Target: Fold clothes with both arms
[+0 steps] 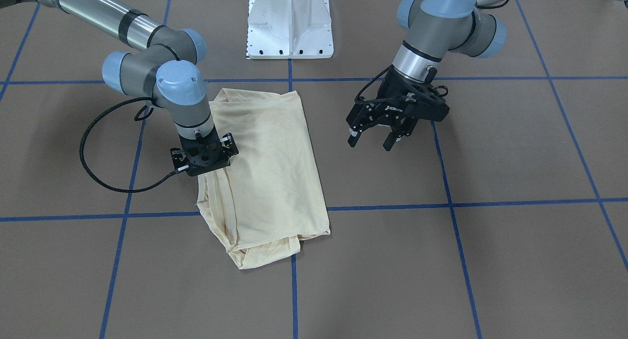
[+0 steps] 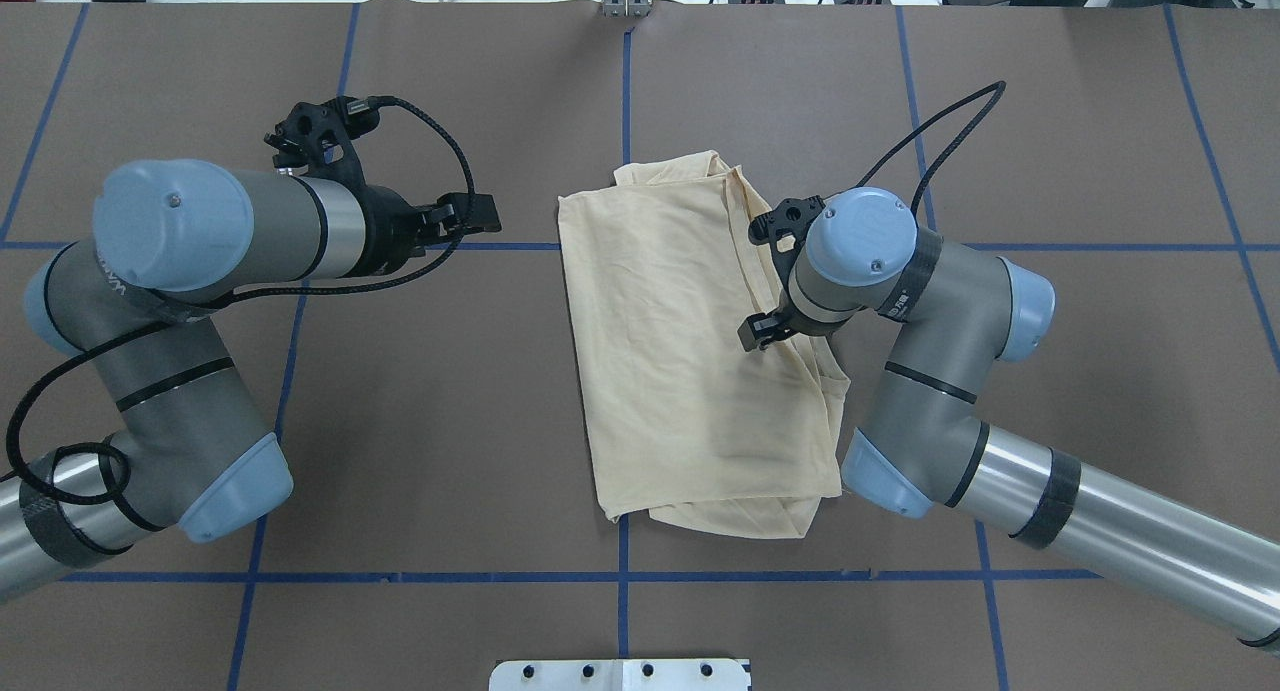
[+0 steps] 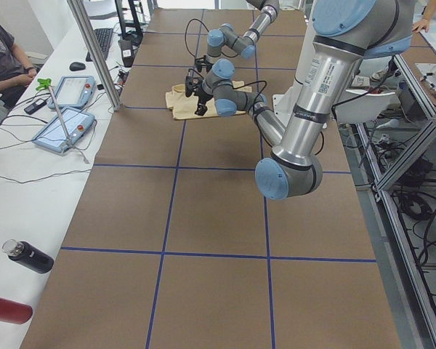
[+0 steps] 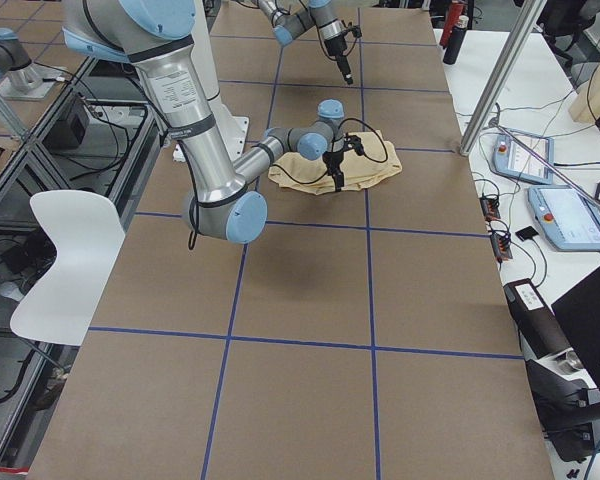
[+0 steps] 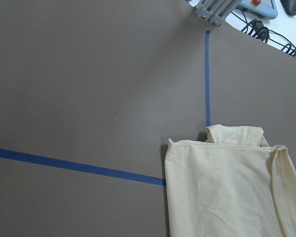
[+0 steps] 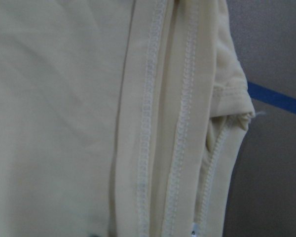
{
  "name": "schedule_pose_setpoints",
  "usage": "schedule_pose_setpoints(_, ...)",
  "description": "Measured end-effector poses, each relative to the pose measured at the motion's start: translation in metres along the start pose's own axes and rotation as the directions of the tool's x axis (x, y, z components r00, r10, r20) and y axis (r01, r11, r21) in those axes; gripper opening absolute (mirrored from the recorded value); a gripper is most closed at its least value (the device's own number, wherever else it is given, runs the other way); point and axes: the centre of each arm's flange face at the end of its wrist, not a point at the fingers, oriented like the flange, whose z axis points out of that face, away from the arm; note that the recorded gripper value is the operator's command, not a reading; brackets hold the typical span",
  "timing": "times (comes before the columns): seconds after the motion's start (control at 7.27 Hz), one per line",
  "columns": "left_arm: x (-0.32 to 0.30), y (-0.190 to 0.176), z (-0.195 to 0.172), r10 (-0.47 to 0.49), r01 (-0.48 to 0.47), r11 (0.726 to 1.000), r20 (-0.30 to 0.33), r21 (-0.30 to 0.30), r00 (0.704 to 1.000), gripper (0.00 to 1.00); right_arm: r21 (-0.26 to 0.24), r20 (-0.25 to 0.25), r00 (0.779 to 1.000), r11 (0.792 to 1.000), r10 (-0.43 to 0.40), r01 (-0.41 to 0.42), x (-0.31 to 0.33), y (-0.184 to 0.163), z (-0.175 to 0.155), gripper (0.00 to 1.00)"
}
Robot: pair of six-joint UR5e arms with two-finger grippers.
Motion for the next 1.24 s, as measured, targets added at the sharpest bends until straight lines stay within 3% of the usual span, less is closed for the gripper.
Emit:
schedule_pose_setpoints(0.83,-0.001,0.0,0.001,0.0,0.0,1.0,0.003,0.0,1.0,1.0,-0.024,0.02,1.0,1.0,0.016,-0.016,0.037,-0.015,-0.009,1.0)
schedule_pose_setpoints(1.24,-0.002,0.0,0.002,0.0,0.0,1.0,0.004,0.0,1.0,1.0,-0.04,0.003,1.0,0.999,0.009,-0.008,0.071,-0.011,-0.003,1.0)
